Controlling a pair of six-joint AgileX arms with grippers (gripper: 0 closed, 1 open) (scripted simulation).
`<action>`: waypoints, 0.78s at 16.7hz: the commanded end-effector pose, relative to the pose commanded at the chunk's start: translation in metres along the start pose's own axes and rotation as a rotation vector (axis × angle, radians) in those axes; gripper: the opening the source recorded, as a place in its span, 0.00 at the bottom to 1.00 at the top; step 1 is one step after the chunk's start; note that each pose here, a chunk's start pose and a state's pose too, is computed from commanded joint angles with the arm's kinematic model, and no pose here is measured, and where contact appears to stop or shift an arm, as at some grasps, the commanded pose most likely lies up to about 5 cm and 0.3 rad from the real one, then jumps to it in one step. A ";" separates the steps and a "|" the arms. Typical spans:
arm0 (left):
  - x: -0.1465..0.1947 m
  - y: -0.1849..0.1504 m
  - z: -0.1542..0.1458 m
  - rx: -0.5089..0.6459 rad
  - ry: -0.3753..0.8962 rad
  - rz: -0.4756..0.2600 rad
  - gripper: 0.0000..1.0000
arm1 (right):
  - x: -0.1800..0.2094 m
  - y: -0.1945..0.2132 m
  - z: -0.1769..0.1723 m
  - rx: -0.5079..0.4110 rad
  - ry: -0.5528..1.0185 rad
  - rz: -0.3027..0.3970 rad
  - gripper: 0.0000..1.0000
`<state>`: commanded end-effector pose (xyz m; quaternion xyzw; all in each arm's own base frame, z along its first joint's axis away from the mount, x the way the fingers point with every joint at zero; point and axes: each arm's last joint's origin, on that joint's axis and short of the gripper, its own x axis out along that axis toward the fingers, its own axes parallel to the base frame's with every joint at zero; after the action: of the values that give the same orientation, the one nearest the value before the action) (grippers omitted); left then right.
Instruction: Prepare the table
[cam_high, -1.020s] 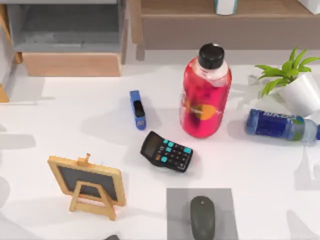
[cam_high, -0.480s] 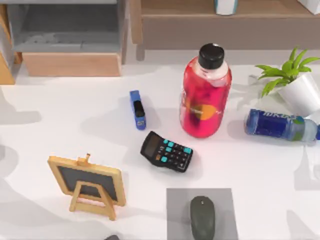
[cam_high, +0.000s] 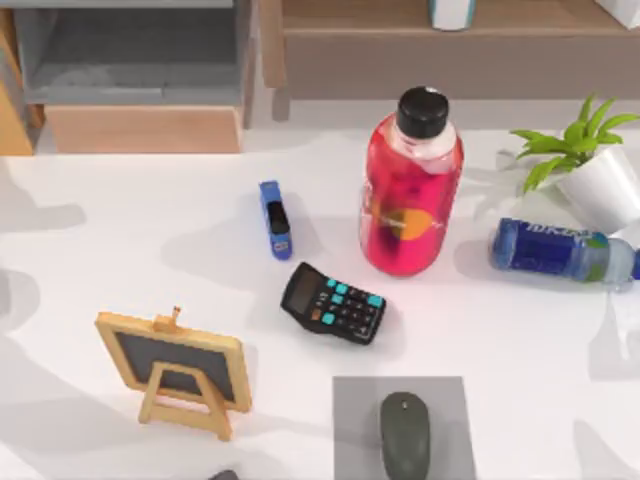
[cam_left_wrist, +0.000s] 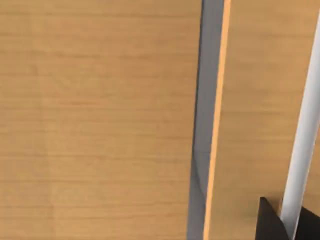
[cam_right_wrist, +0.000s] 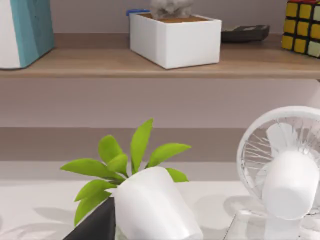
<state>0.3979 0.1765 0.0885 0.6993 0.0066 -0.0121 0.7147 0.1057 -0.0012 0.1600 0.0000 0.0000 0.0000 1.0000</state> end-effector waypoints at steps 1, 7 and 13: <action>0.008 0.001 0.000 0.002 0.000 0.003 0.00 | 0.000 0.000 0.000 0.000 0.000 0.000 1.00; 0.041 0.002 0.002 -0.002 0.000 0.001 0.00 | 0.000 0.000 0.000 0.000 0.000 0.000 1.00; 0.041 0.002 0.002 -0.002 0.000 0.001 0.23 | 0.000 0.000 0.000 0.000 0.000 0.000 1.00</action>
<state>0.4392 0.1741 0.0895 0.6987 0.0061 -0.0118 0.7153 0.1057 -0.0012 0.1600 0.0000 0.0000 0.0000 1.0000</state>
